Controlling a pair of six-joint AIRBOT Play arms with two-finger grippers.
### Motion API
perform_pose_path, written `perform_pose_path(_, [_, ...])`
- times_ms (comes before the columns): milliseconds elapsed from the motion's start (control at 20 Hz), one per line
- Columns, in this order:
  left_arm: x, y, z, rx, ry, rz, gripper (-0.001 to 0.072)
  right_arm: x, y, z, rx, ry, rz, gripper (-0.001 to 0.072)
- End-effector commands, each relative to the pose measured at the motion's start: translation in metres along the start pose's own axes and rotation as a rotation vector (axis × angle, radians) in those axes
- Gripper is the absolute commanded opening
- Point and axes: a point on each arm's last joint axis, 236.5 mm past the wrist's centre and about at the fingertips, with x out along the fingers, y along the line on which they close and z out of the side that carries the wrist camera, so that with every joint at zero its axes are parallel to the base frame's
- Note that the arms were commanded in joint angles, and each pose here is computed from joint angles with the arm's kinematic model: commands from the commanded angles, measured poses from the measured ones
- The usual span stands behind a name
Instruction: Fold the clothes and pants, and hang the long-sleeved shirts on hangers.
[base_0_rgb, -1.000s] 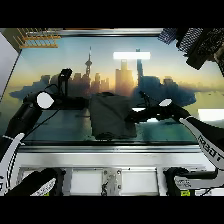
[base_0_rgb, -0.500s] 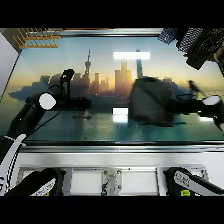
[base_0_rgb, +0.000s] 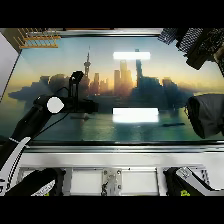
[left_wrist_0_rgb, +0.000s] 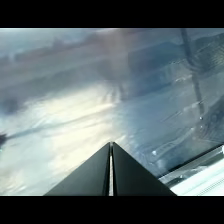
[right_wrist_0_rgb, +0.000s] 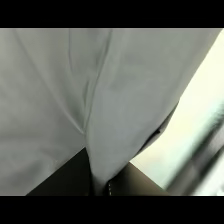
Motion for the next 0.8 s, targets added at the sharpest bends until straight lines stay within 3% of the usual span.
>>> perform_pose_path(0, [0.0, -0.002, 0.0, -0.012, -0.001, -0.002, 0.0011, 0.004, -0.045, -0.026, 0.173, 0.02, -0.117, 0.0017])
perform_pose_path(300, [0.0, -0.001, -0.003, -0.011, 0.011, -0.001, 0.001, -0.001, -0.061, -0.053, 0.108, 0.094, -0.195, 0.0048])
perform_pose_path(350, [0.0, -0.001, -0.004, -0.011, 0.016, -0.001, 0.0011, -0.004, -0.067, -0.052, 0.08, 0.089, -0.222, 0.0205])
perform_pose_path(400, [0.0, -0.001, -0.005, -0.01, 0.019, 0.0, 0.0011, -0.009, -0.076, -0.049, 0.044, 0.078, -0.259, 0.0494])
perform_pose_path(450, [0.0, -0.001, -0.004, -0.011, 0.017, -0.001, 0.0011, -0.016, -0.085, -0.042, 0.003, 0.057, -0.3, 0.0692])
perform_pose_path(600, [0.0, -0.001, -0.005, -0.011, 0.018, -0.001, 0.0011, -0.054, -0.092, 0.002, -0.118, -0.052, -0.377, 0.0708])
perform_pose_path(750, [0.0, -0.001, -0.004, -0.011, 0.014, -0.001, 0.0011, -0.092, -0.037, 0.054, -0.331, -0.257, -0.262, 0.0708])
